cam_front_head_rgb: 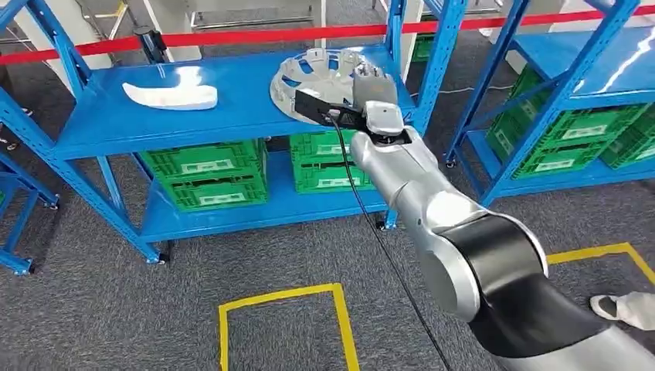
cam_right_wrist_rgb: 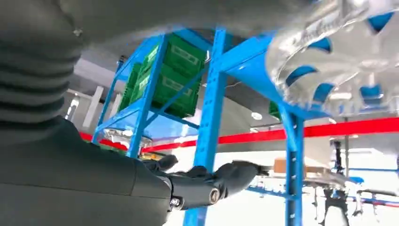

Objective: Take the parts from the cabinet and place them on the table.

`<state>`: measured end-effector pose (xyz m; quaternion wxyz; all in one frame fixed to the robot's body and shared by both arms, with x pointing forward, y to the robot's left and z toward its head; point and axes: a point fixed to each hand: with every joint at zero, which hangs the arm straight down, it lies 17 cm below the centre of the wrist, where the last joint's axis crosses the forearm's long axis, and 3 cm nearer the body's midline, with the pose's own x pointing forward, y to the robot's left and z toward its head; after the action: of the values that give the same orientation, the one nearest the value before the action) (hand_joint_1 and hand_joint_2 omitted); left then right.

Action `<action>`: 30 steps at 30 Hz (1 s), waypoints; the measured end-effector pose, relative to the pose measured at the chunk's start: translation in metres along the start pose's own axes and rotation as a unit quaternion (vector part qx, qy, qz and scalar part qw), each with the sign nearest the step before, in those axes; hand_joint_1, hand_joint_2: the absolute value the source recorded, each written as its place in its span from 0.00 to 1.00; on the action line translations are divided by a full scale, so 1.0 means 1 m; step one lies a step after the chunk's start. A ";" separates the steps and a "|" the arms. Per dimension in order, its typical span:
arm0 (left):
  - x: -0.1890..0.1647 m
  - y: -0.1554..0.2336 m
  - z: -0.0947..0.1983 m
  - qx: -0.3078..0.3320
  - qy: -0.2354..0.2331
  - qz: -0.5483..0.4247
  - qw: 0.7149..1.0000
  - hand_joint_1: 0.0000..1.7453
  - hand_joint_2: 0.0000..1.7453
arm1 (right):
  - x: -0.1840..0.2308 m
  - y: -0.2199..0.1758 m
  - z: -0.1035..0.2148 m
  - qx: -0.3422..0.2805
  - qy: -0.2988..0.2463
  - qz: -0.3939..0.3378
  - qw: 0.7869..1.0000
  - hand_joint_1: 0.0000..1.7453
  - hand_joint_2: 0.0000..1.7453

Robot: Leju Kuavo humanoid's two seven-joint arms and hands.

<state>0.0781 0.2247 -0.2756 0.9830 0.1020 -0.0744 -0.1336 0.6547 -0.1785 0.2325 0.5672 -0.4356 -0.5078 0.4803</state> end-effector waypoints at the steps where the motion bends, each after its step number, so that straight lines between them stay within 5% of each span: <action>1: -0.001 0.001 0.000 0.000 0.001 0.000 1.000 0.00 0.00 | 0.000 -0.001 0.000 -0.001 0.000 0.000 1.000 0.00 1.00; 30: -0.001 0.005 -0.001 0.005 0.002 0.002 1.000 0.00 0.00 | -0.004 -0.006 -0.002 -0.003 0.003 0.000 1.000 0.00 1.00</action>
<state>0.0783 0.2303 -0.2760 0.9828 0.1075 -0.0731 -0.1312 0.6570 -0.1833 0.2376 0.5671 -0.4387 -0.5075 0.4779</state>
